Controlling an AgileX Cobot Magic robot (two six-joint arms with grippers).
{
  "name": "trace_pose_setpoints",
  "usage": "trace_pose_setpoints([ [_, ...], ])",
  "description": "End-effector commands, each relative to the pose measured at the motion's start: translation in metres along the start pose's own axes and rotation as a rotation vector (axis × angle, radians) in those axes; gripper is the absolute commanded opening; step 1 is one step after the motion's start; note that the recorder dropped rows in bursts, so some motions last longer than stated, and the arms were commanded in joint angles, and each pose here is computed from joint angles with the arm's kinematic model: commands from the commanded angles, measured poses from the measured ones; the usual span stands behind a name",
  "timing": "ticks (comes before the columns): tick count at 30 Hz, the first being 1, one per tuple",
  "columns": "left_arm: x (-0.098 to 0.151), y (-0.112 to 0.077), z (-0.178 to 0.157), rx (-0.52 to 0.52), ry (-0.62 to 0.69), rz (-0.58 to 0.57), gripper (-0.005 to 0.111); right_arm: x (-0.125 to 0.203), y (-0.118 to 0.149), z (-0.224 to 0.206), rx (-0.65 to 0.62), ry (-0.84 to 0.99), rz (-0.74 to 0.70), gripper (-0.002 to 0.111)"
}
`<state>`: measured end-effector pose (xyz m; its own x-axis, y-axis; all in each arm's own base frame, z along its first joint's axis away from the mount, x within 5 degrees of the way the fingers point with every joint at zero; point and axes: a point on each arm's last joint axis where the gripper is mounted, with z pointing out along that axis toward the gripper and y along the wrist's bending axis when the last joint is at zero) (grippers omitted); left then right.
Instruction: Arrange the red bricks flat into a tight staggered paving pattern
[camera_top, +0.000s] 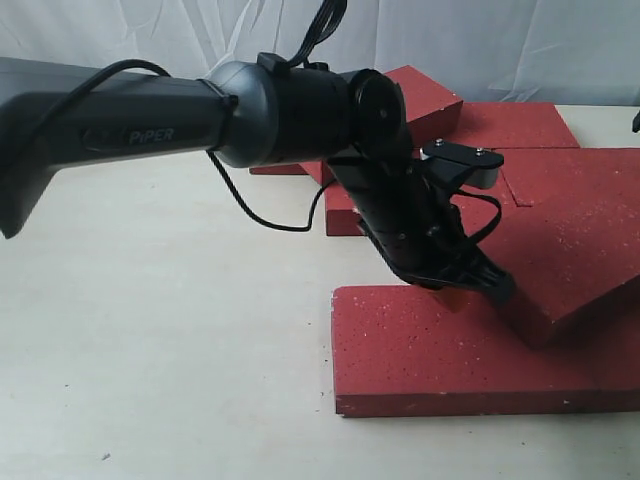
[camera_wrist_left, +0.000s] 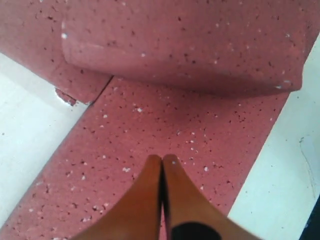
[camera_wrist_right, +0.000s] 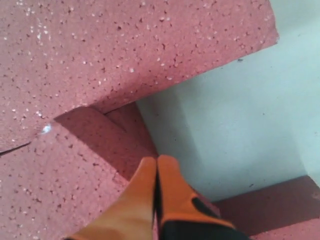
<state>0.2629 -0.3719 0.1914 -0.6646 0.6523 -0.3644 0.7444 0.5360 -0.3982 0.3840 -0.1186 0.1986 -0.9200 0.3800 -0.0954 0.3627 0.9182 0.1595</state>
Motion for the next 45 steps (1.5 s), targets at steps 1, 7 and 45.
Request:
trace_pose_setpoints([
  [1,-0.002,-0.001,0.001,0.004,-0.019,0.001,0.000,0.004,0.006,0.001,-0.085,0.059,-0.009,-0.001],
  [7,0.002,0.003,0.001,-0.038,0.028,0.047,0.000,0.013,0.030,-0.007,-0.192,0.106,-0.094,-0.001],
  [45,0.002,0.035,-0.019,-0.093,0.058,-0.006,0.000,0.012,0.065,-0.004,-0.151,0.019,-0.149,-0.001],
])
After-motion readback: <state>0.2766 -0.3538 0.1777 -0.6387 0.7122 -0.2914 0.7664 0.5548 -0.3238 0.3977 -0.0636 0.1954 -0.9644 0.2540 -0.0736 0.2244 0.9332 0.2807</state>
